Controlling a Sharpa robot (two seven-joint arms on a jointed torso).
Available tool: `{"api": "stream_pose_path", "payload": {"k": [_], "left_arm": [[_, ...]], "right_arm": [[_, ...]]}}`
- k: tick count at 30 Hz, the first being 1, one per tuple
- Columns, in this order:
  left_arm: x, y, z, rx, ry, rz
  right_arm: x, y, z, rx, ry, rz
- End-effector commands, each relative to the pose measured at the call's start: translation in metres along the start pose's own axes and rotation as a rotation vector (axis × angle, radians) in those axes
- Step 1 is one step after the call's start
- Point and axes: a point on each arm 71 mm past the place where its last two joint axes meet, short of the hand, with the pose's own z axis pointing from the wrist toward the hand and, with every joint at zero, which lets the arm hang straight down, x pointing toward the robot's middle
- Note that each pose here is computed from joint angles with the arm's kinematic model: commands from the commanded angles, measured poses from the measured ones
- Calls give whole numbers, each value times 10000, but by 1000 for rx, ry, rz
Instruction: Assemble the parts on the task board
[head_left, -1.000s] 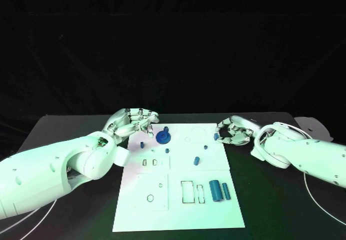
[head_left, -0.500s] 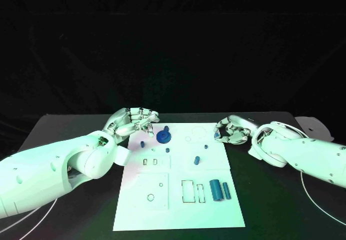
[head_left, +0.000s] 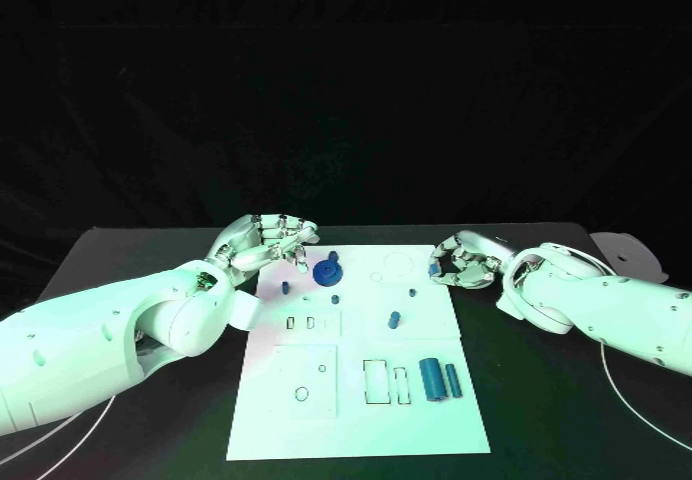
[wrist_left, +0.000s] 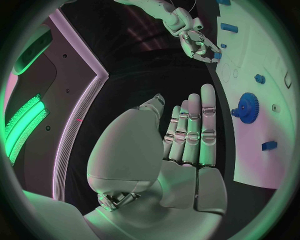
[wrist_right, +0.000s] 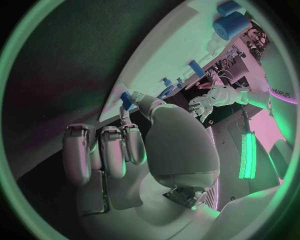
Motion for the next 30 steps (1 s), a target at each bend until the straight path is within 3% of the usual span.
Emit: {"api": "stream_pose_path", "payload": {"k": [1,13,25,30], "left_arm": [[23,-9,6,7,17,-11],[21,-9,5,6,17,-11],[14,-8,3,5,15,-10],[7,-7,1,5,14,-10]], "right_arm": [[32,-2,5,5,27,-1],[62,-2,19,9,11,-1],[1,54,13,-15,-104,12],[-13,116,-6,-18,-126,26]]}}
